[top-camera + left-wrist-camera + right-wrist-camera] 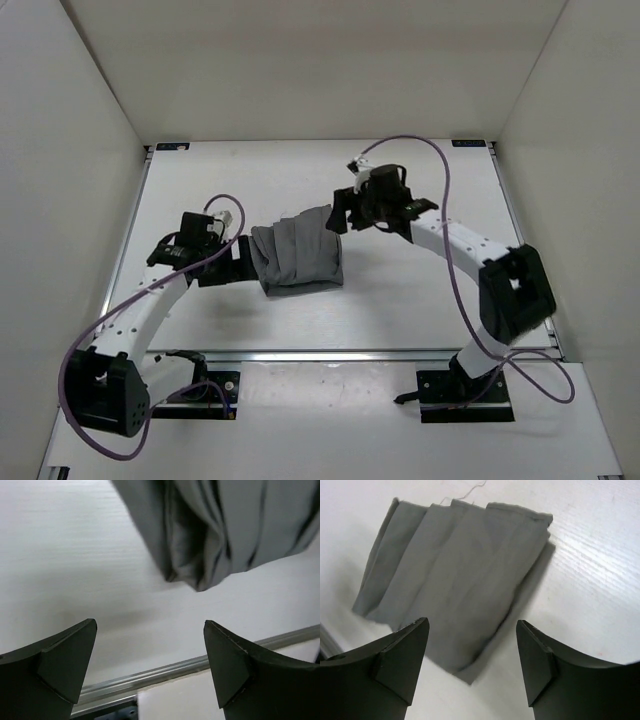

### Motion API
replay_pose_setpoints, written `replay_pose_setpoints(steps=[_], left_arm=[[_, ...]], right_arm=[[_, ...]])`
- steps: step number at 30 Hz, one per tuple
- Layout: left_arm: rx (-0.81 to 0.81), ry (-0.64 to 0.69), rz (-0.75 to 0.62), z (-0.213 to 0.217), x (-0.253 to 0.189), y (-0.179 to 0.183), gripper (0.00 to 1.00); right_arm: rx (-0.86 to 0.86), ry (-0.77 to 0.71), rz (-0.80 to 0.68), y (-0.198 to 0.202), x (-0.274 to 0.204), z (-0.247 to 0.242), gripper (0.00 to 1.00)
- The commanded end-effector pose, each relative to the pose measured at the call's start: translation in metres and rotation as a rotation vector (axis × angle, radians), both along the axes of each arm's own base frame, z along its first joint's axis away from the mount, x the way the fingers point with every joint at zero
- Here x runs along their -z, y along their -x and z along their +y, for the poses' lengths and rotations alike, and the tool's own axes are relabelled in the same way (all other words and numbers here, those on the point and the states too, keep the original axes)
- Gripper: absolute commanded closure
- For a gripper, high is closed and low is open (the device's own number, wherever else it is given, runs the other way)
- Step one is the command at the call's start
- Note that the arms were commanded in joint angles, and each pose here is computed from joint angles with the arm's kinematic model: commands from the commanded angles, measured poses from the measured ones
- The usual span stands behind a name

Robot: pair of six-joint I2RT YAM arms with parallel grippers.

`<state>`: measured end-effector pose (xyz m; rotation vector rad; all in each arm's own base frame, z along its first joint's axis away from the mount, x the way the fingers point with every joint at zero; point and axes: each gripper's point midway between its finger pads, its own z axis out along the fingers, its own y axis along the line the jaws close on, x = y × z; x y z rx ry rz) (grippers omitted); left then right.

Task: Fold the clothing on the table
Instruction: Fold the skirt

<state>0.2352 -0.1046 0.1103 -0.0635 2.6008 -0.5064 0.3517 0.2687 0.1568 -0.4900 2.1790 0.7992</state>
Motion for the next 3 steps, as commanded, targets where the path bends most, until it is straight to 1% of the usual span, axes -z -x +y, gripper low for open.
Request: replay_pose_setpoints(steps=[1, 2, 3], left_arm=[[0.017, -0.144, -0.008, 0.026, -0.002, 0.003, 0.01], [0.004, -0.167, -0.013, 0.03, -0.003, 0.001, 0.01], [0.0, -0.176, -0.008, 0.032, -0.003, 0.002, 0.02]], right_arm=[[0.003, 0.096, 0.031, -0.017, 0.007, 0.016, 0.32], [0.019, 0.135, 0.074, -0.019, 0.025, 0.015, 0.31], [0.032, 0.138, 0.086, -0.026, 0.03, 0.019, 0.32]])
